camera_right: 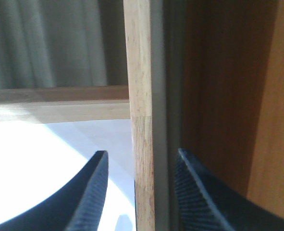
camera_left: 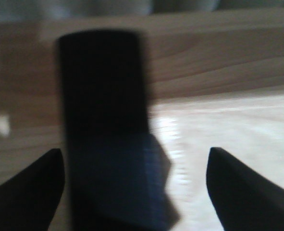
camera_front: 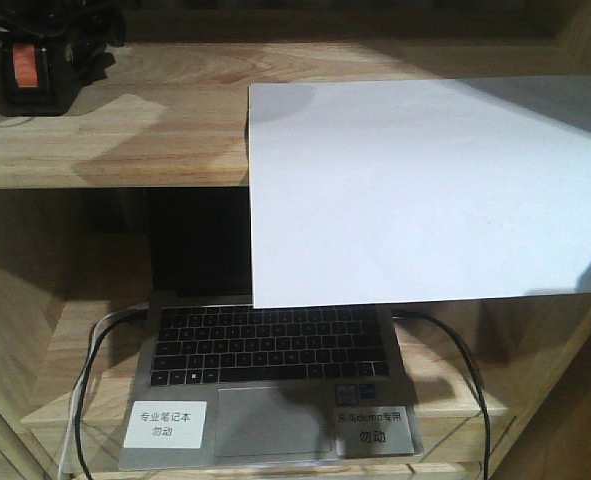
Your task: Grab stapler and paper to desk for stapling
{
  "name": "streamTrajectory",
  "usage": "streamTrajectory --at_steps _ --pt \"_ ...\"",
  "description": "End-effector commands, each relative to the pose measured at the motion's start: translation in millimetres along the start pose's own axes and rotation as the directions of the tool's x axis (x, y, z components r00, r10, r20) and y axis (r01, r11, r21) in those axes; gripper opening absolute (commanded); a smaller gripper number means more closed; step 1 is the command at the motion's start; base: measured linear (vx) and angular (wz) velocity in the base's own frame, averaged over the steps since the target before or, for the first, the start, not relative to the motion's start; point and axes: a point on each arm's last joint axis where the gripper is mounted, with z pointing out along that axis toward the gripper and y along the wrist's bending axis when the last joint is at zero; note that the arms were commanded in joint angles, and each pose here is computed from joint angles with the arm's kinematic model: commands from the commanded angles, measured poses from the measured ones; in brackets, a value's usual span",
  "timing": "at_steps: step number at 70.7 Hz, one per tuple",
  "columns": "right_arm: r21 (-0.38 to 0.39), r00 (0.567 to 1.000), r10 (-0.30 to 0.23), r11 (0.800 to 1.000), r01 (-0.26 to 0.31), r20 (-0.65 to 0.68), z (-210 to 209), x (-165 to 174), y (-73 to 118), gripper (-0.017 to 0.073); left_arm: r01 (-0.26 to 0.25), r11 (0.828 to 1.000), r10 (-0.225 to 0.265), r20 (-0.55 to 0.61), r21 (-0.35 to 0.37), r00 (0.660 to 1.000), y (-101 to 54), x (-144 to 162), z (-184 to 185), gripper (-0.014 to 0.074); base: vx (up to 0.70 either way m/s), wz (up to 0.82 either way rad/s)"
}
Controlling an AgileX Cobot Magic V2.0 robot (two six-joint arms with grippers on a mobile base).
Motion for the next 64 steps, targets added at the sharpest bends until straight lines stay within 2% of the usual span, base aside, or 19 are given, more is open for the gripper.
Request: streamTrajectory --at_steps 1,9,29,37,45,56,64 --pt "0.007 0.996 -0.002 1.0 0.001 0.092 -0.8 -15.3 -0.4 0.0309 0.023 1.0 -0.025 0.107 0.018 0.994 6.1 -8.8 -25.0 0.0549 0.0 0.0" --pt "0.007 0.996 -0.002 1.0 0.001 0.092 -0.8 -15.3 -0.4 0.0309 -0.01 1.0 0.008 0.12 0.018 0.993 5.8 -10.0 -25.2 0.0531 0.0 0.0" --pt "0.007 0.996 -0.002 1.0 0.001 0.092 -0.8 -15.3 -0.4 0.0309 -0.012 1.0 0.01 0.105 0.016 0.994 5.9 -8.7 -25.0 0.0442 0.0 0.0" --pt "0.007 0.996 -0.002 1.0 0.001 0.092 -0.8 -15.3 -0.4 0.0309 -0.012 1.0 0.011 0.101 0.015 0.995 6.0 -8.3 -25.0 0.0358 0.0 0.0" --pt "0.007 0.996 -0.002 1.0 0.001 0.092 -0.8 -15.3 -0.4 0.0309 -0.012 1.0 0.011 0.102 0.015 0.995 6.0 -8.3 -25.0 0.023 0.0 0.0" --pt "0.007 0.996 -0.002 1.0 0.001 0.092 -0.8 -15.3 -0.4 0.0309 -0.014 1.0 0.012 0.105 0.016 0.994 5.9 -8.6 -25.0 -0.0012 0.0 0.0" --pt "0.007 0.996 -0.002 1.0 0.001 0.092 -0.8 -15.3 -0.4 0.0309 -0.027 1.0 0.025 0.114 0.016 0.993 6.1 -9.2 -26.2 -0.0008 0.0 0.0"
